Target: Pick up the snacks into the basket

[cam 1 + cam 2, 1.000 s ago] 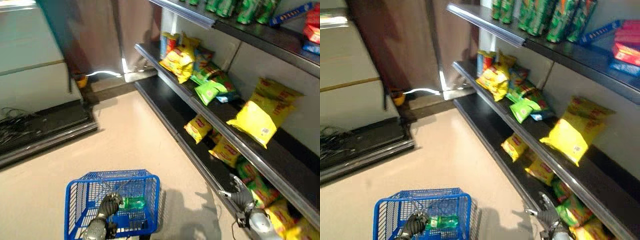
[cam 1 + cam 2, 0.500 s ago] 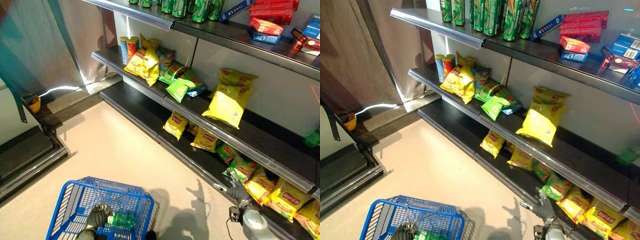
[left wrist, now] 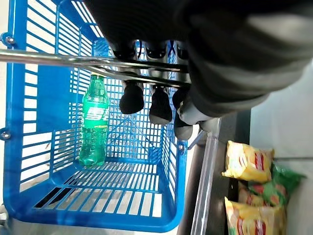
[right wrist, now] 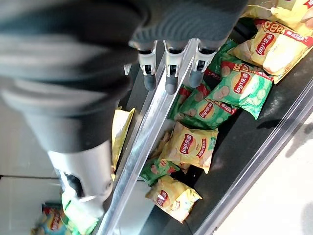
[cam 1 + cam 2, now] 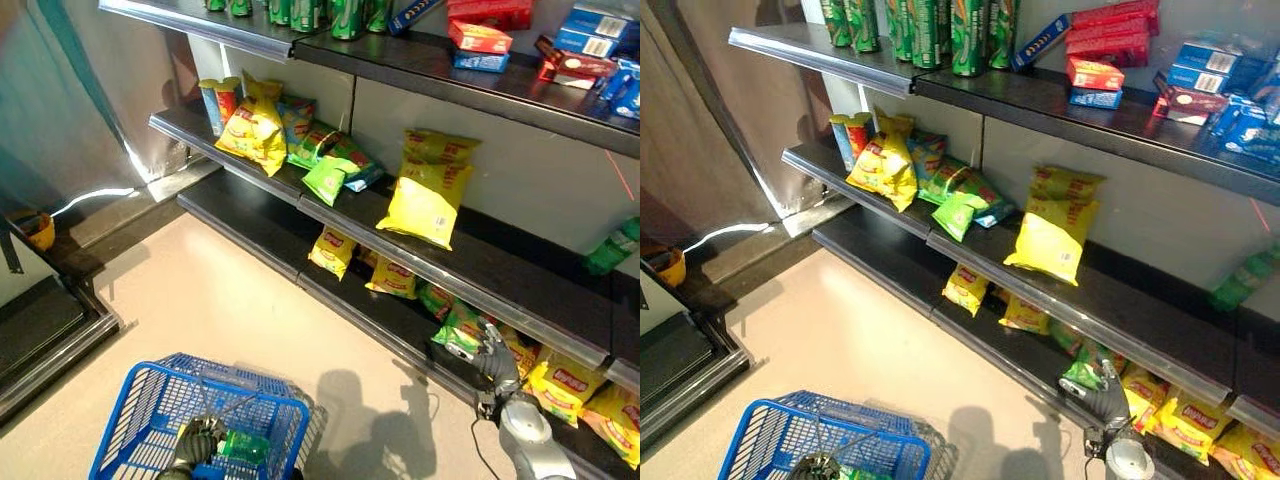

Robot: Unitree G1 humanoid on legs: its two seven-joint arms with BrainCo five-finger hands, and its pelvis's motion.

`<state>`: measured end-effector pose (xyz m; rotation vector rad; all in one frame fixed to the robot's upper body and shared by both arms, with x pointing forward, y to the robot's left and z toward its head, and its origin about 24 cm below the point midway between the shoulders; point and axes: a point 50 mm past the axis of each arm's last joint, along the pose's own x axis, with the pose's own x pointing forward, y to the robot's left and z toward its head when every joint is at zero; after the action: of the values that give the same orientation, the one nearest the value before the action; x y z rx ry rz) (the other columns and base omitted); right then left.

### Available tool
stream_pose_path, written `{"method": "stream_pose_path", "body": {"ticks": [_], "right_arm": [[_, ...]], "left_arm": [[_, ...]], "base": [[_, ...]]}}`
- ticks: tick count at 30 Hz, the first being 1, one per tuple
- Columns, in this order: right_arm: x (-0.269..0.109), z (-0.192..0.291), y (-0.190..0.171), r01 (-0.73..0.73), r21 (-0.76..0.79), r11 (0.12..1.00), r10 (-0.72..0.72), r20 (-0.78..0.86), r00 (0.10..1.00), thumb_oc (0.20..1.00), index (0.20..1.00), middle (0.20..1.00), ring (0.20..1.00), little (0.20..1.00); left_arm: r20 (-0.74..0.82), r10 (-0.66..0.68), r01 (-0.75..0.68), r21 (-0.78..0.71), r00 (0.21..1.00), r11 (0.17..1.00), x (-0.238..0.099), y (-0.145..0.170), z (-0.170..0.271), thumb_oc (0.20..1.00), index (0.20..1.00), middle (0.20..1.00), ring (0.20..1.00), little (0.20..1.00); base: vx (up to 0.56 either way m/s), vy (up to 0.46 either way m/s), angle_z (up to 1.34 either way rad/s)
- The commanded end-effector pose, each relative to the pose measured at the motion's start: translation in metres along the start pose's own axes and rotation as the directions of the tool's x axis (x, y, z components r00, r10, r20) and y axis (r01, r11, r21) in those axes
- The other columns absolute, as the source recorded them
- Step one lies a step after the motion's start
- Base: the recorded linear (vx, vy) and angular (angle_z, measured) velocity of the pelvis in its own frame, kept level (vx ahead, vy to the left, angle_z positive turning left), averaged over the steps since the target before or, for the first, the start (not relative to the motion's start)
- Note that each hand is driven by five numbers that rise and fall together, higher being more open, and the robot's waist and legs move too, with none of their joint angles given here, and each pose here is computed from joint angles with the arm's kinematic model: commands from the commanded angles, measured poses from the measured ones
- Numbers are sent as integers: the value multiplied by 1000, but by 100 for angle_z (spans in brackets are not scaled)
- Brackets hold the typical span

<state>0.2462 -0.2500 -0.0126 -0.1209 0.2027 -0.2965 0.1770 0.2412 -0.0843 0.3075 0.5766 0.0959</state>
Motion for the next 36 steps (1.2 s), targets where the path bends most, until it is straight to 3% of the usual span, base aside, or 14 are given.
{"method": "stream_pose_path", "body": {"ticks": [1,12,25,30,36], "right_arm": [[2,31,-11,19,20,1000,-22,160,987,1000,1000,1000,1000,1000],[-12,2,5,-54,6,998,54,54,997,1000,1000,1000,1000,1000],[-7,7,13,-136,-95,986,142,57,988,1000,1000,1000,1000,1000],[2,29,30,-169,-113,979,184,137,973,1000,1000,1000,1000,1000],[12,55,39,-181,-133,974,208,226,952,1000,1000,1000,1000,1000]], "left_arm": [[255,-8,7,4,967,1000,16,-2,60,200,200,200,200,200],[174,51,-39,-71,983,997,14,-5,42,200,200,200,200,200],[175,87,-81,-45,981,996,10,8,37,200,200,200,200,200],[199,52,-58,24,979,998,8,12,41,200,200,200,200,200],[209,81,-83,-1,974,997,9,18,44,200,200,200,200,200]], "base": [[95,-179,-2],[133,-131,-31],[301,218,-63],[205,260,-13],[249,-21,-13]]}}
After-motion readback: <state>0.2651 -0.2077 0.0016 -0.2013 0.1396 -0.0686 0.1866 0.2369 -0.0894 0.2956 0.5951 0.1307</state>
